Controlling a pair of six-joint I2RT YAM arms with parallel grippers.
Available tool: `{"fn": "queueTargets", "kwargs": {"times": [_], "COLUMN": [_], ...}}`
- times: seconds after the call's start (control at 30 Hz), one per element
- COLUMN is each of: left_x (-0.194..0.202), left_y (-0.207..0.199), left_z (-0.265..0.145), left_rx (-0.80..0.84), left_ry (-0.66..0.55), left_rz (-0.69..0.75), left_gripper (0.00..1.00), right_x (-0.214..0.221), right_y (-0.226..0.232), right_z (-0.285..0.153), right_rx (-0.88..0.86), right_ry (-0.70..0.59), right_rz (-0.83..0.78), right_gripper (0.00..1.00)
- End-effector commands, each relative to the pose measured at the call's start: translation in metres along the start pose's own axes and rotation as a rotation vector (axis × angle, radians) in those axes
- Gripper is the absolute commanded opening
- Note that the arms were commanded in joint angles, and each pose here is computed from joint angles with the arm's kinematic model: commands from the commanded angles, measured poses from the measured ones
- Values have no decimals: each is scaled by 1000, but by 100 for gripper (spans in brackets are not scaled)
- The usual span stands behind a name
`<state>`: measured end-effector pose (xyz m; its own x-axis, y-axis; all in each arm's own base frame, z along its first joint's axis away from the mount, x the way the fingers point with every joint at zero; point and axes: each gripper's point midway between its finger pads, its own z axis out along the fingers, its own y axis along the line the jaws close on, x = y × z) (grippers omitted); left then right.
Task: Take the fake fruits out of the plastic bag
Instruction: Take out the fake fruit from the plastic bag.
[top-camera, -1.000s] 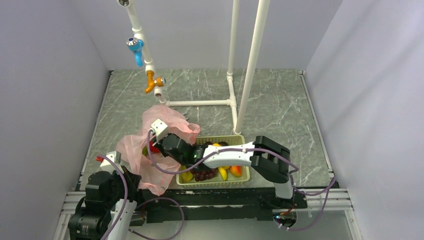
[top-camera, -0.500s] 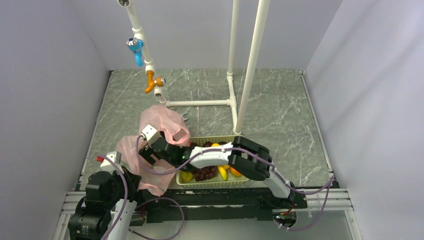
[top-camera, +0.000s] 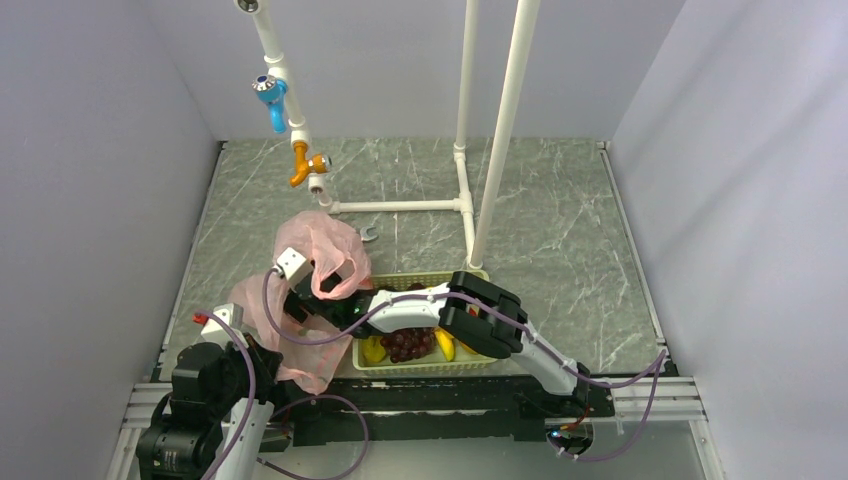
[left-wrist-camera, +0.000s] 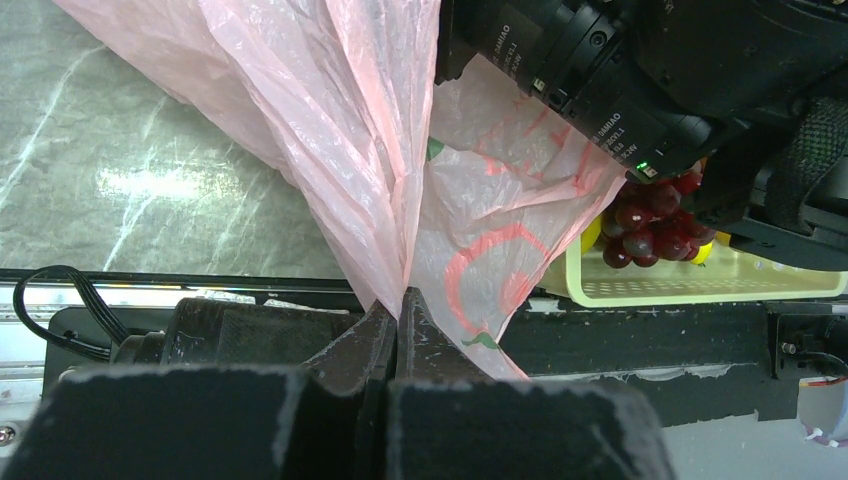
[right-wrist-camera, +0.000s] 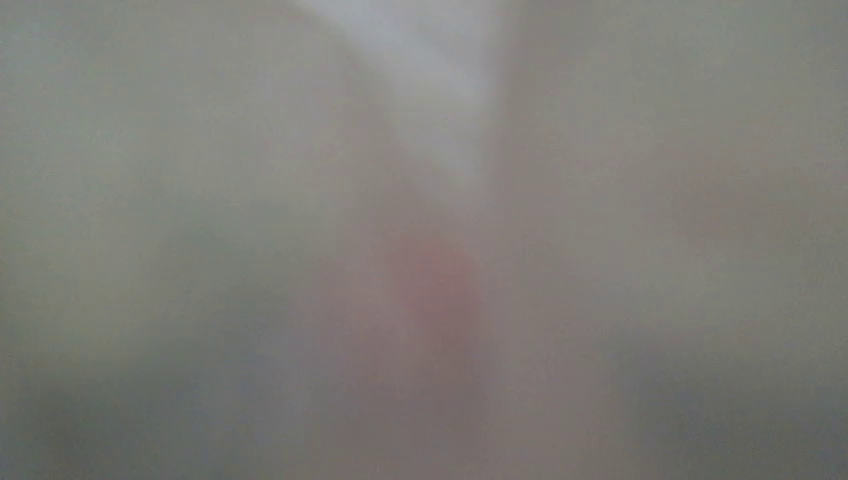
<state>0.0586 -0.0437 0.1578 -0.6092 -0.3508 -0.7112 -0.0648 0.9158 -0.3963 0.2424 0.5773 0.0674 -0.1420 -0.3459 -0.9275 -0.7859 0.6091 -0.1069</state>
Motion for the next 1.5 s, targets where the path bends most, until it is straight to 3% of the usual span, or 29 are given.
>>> {"fn": "queueTargets", "kwargs": {"times": [0.0,0.13,0.3,0.6,0.7,1.13,1.33,1.47], "left_x": [-7,-6,-6,-4,-5,-12,-19,-24], "left_y": [-7,-6,-6,-5,-6,-5,-4,-2], "left_z": [-7,-7,-6,-5,-5,-11,-15,-17], "left_rx": [44,38,41,39,41,33,20,5], "left_ry": [-56,-54,-56,-55,-60,-89,-124,-148], "left_rz": [11,13,7,7,5,10,8,8], "left_gripper": [0,0,0,0,0,0,0,0], "right_x": [-16,-34,-56,-76,-82,-82,-103,-124], "right_y": [0,-3,-10,-10,-10,3,-1,-21], "right_z": [3,-6,-27,-71,-82,-149,-218,-263], "right_rx": [-1,-3,-2,-73,-94,-261,-398,-396], "right_ry": [-27,-55,-88,-103,-105,-73,-190,-296], "right_rz": [-8,-5,25,140,161,196,146,86], "right_gripper": [70,44,23,4,0,0,0,0]}}
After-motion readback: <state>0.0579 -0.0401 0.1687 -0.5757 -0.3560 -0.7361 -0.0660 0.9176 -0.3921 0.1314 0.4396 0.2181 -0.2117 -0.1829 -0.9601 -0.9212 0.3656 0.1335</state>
